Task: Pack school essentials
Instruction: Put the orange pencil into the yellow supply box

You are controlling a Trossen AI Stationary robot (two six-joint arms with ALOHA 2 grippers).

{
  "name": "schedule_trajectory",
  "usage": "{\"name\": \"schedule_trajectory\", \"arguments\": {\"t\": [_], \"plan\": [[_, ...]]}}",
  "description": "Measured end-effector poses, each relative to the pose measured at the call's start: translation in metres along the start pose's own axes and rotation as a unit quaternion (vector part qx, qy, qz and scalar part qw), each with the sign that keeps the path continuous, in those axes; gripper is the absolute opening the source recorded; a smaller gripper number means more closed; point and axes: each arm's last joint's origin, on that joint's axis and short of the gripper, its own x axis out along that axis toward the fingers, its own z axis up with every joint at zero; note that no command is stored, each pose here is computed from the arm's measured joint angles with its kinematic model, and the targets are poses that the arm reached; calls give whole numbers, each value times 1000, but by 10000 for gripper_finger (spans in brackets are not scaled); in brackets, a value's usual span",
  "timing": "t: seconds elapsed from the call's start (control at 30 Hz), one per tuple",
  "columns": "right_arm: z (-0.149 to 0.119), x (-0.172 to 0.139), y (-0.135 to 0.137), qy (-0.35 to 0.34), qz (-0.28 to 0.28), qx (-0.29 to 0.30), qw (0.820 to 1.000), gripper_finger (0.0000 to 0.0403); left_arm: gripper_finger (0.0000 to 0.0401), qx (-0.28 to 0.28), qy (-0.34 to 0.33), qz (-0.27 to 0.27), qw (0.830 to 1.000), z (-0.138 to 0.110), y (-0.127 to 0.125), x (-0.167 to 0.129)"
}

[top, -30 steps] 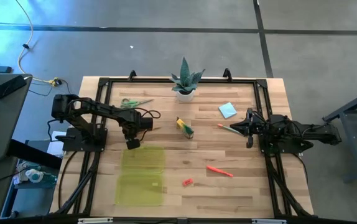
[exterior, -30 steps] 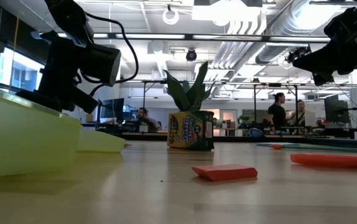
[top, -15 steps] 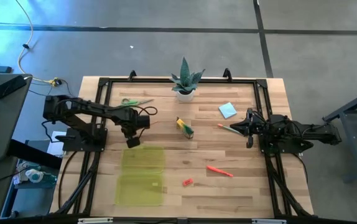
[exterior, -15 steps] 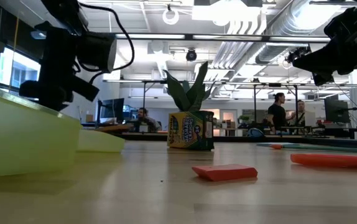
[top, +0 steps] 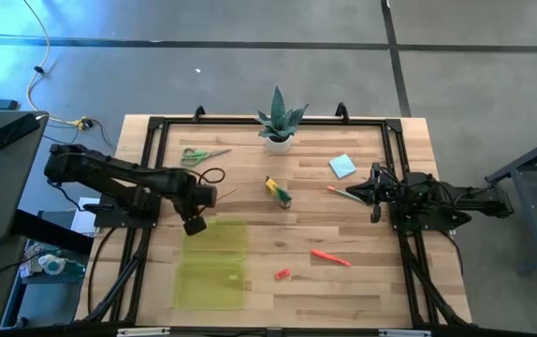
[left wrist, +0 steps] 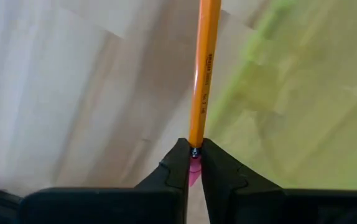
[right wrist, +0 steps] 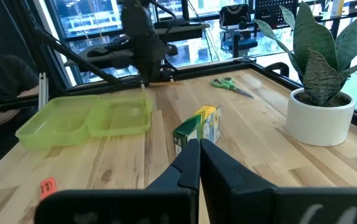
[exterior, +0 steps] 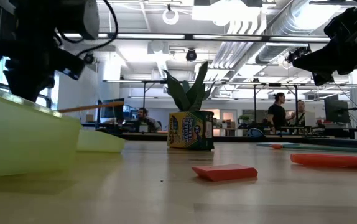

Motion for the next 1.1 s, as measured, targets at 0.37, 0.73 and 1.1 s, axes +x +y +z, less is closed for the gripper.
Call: {"name": "schedule_trajectory", "arguments": {"t": [0.37,0.73,1.1], "plan": [[0,0,0,0,0,0,1000,0,17,25,-54,-61,996,-20,-56,-45],[0,0,0,0,0,0,1000,0,17,-18,-46,-122,991,-66,-98,-48],[0,0,0,1,0,0,1000,0,17,18,-57,-185,981,-95,-138,-38]]}}
